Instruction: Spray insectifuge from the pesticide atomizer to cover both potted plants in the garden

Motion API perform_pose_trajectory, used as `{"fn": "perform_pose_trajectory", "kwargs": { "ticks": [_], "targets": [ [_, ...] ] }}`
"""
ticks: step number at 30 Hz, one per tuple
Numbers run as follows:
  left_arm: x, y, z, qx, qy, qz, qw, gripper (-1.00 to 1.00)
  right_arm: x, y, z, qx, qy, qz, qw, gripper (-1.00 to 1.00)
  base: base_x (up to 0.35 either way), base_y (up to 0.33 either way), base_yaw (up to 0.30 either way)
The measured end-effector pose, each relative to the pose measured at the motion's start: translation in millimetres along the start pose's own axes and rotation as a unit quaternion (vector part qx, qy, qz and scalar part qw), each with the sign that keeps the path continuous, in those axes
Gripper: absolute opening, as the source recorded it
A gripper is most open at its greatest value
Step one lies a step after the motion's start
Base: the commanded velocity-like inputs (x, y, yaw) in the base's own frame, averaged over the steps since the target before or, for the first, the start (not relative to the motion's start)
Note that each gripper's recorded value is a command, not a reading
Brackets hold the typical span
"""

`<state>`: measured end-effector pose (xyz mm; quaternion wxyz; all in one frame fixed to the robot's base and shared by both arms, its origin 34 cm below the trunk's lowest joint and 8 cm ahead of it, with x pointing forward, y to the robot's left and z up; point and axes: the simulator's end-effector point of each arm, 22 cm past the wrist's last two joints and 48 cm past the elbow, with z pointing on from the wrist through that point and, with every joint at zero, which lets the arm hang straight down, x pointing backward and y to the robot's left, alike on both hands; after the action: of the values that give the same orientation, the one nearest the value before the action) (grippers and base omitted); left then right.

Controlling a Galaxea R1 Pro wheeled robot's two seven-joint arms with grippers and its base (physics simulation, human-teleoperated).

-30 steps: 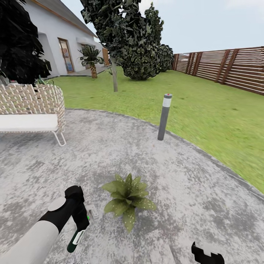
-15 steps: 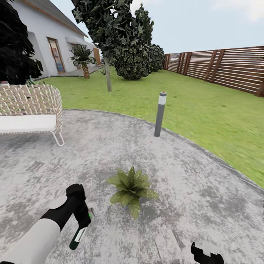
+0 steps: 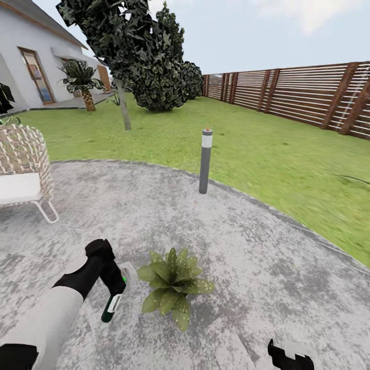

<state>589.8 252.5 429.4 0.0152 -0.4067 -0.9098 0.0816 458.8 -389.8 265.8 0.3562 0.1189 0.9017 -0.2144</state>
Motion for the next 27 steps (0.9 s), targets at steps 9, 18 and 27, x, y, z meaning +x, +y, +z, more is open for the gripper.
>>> {"fn": "perform_pose_trajectory", "kwargs": {
  "ticks": [9,18,27],
  "targets": [
    [43,8,-3.8,0.002,0.082,0.009,0.9966,-1.0,1,-1,1.0,-0.002,0.0,-0.005,1.0,1.0,0.072,0.0,-0.112],
    [66,21,-5.6,-0.006,0.098,-0.003,0.9951,-1.0,1,-2,1.5,-0.002,-0.001,-0.007,1.0,1.0,0.08,0.03,0.0],
    [81,-1,17.0,0.018,0.111,-0.004,0.9936,-1.0,1,-1,1.2,-0.002,0.0,-0.007,1.0,1.0,0.09,0.002,0.0]
  ]
}}
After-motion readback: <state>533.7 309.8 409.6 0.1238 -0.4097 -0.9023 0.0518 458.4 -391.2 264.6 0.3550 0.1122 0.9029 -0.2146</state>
